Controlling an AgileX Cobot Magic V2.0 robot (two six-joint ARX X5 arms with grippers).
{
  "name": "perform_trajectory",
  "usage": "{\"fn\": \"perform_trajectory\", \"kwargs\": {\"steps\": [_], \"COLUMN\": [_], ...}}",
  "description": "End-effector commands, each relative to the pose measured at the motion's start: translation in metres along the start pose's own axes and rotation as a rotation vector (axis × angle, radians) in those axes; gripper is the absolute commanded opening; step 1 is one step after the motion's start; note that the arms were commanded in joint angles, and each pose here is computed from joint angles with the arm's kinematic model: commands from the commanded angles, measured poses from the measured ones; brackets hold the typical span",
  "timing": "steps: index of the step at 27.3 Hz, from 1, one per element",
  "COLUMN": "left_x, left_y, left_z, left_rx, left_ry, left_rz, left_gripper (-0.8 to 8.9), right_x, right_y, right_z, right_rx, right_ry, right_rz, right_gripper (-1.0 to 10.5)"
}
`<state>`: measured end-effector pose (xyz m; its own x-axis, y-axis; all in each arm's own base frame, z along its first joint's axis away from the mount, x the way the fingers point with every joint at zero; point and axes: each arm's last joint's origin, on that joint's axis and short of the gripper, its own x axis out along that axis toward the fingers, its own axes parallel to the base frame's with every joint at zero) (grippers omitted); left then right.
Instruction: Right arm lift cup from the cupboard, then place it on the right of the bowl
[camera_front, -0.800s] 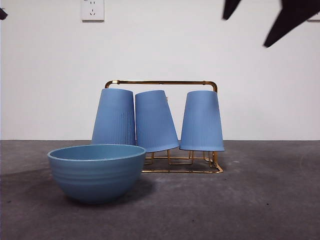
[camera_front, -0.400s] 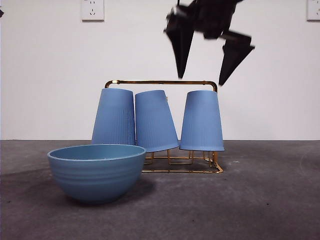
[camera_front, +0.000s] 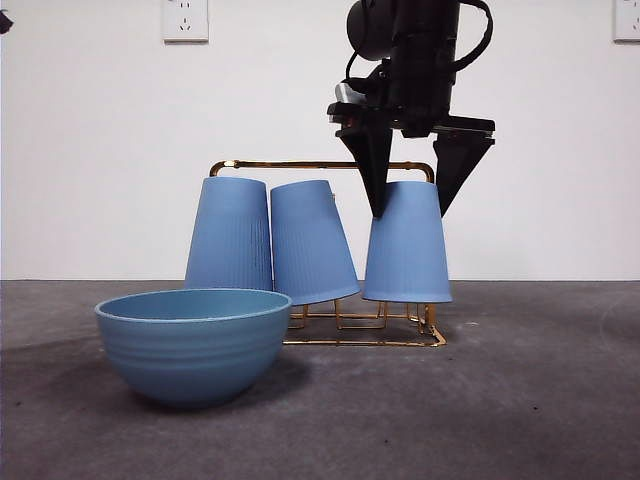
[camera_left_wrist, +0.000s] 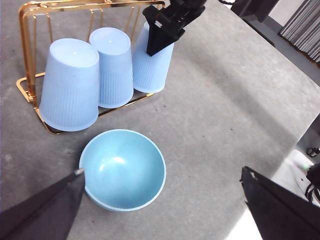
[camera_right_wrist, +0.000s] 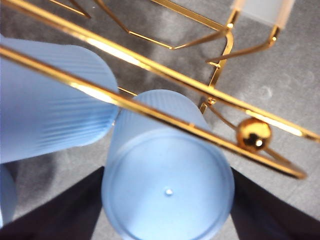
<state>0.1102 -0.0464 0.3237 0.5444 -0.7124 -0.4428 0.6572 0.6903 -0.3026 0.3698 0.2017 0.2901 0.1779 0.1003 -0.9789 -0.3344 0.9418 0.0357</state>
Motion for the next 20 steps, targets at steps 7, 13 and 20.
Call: {"fn": "perform_trajectory", "kwargs": {"steps": [7,13,20], "left_x": [-0.002,-0.002,-0.002], "left_y": [-0.002,-0.002,-0.002], "left_z": [0.005,0.005,0.005], "left_rx": [0.024,0.024,0.024], "left_ry": [-0.018,-0.018,-0.018], "left_rz": [-0.008,-0.008,-0.008], "left_gripper": [5.01,5.01,5.01], "right_x": [-0.011,-0.060,-0.112], "right_y": [0.003,0.001,0.002], "right_z": [-0.004,-0.019,-0.045], "right_rx": [0.026,0.059,0.062], "right_ry": [0.030,-0.087,-0.211], "right_rz": [-0.004,0.020,0.049], "right_gripper": [2.5,2.5,2.5]}}
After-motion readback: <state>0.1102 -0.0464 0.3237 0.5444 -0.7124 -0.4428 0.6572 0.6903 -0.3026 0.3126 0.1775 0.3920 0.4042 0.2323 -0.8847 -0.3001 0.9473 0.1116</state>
